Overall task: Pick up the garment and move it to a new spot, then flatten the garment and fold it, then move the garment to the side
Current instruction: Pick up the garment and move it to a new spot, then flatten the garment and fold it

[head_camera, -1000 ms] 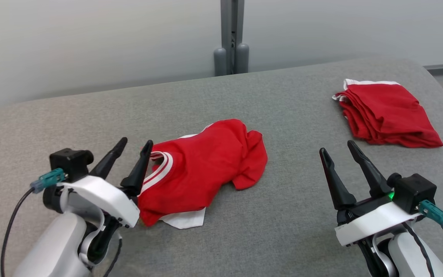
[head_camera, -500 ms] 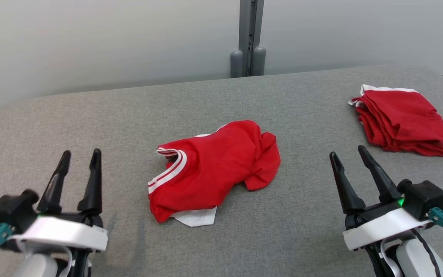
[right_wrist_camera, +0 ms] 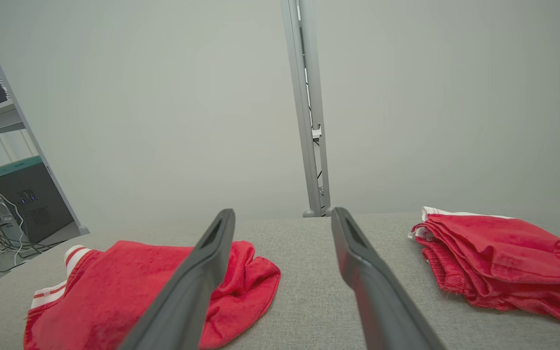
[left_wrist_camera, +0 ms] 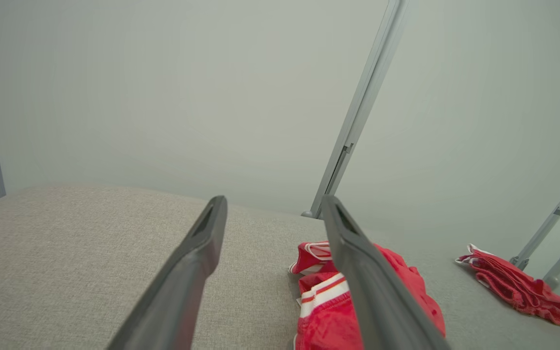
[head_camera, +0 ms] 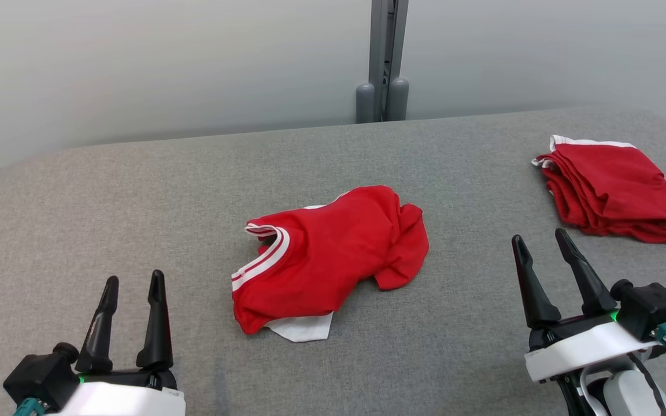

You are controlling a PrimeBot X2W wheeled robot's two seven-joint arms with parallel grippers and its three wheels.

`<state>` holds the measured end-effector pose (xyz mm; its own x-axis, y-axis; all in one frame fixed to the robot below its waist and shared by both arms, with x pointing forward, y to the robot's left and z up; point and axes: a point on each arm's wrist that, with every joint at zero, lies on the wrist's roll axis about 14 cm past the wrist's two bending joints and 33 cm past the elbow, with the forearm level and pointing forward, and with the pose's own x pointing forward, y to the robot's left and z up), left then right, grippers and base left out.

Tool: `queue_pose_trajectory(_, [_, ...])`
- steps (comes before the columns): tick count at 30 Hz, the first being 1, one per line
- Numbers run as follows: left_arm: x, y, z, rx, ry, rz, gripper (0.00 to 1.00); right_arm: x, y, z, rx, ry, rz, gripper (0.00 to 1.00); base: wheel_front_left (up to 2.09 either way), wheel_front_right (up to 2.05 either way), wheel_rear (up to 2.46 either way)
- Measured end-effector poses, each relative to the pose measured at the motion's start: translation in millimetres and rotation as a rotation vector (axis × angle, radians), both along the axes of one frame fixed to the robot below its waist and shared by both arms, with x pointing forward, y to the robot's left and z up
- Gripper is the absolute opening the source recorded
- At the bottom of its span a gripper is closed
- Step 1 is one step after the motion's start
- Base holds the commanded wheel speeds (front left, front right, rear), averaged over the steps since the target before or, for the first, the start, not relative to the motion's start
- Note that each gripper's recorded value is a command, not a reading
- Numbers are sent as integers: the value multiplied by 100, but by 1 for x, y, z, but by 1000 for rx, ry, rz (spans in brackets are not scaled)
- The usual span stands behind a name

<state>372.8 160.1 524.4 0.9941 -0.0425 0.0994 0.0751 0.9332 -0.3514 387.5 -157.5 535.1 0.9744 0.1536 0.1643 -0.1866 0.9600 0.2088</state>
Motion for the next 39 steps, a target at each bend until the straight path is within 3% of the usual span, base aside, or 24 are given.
queue_pose_trajectory(32, [-4,-8,-8,-1,6,-26,100,-4,8,6,-18,-13,31,100,0,0,0])
queue_pose_trajectory(39, [-5,-7,-10,2,13,-21,100,1,44,11,-43,-16,145,100,0,0,0])
